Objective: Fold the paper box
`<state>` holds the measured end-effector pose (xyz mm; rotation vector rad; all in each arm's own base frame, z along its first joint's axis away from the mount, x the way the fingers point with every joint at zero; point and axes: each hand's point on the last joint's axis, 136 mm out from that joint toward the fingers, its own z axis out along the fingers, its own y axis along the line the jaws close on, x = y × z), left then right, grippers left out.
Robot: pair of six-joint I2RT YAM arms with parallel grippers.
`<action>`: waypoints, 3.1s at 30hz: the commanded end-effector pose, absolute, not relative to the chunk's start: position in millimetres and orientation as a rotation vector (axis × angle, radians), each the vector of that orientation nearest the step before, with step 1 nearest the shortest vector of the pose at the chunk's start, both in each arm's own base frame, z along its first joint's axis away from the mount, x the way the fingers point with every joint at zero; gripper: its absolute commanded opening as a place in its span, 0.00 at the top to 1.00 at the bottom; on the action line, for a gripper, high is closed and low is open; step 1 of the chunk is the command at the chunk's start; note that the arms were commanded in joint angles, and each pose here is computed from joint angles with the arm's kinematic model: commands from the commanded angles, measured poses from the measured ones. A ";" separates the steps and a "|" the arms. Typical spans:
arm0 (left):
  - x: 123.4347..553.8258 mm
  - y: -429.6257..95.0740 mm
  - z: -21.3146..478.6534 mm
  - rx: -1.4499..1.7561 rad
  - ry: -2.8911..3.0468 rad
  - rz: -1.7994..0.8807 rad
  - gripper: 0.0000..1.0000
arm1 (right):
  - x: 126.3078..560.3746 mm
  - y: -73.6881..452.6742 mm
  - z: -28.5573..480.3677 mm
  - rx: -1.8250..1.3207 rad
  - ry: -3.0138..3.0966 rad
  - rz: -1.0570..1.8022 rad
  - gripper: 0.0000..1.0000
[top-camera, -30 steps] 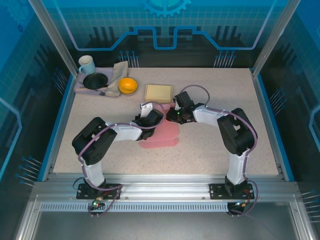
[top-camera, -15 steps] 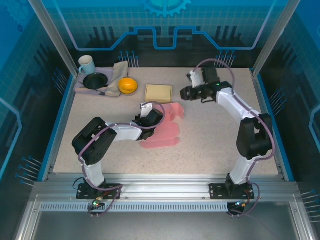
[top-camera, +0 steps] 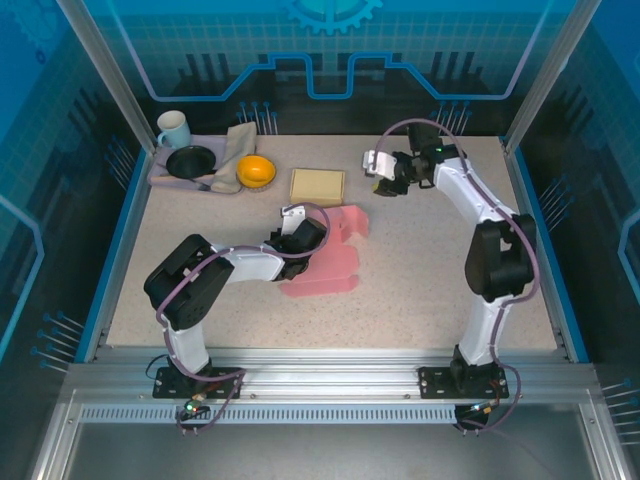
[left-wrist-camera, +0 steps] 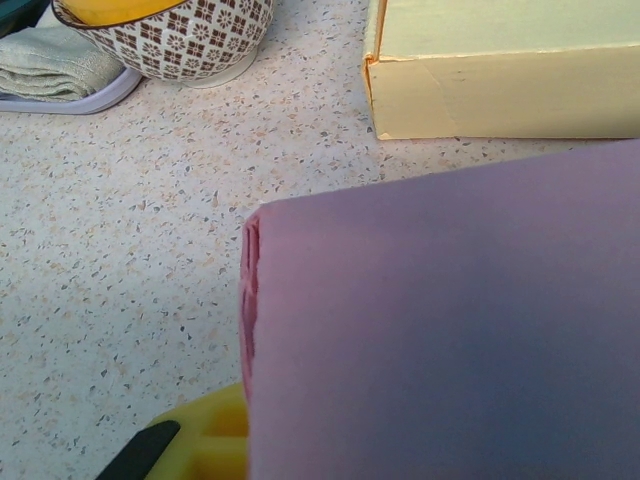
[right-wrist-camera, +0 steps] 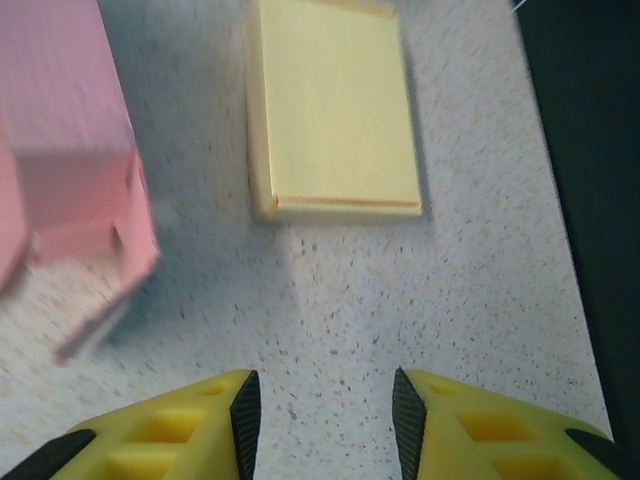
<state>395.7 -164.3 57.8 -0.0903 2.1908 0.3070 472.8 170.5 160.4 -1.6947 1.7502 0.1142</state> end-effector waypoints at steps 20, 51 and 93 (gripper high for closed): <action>380.3 -168.4 41.4 -0.003 2.276 0.297 0.86 | 420.2 198.5 86.4 -2.165 1.607 0.092 0.58; 380.9 -167.6 42.0 -0.019 2.278 0.306 0.87 | 403.1 225.2 87.4 -1.888 1.820 0.208 0.57; 383.9 -172.8 55.7 -0.052 2.278 0.271 0.87 | 410.1 258.8 89.9 -1.124 2.333 0.337 0.59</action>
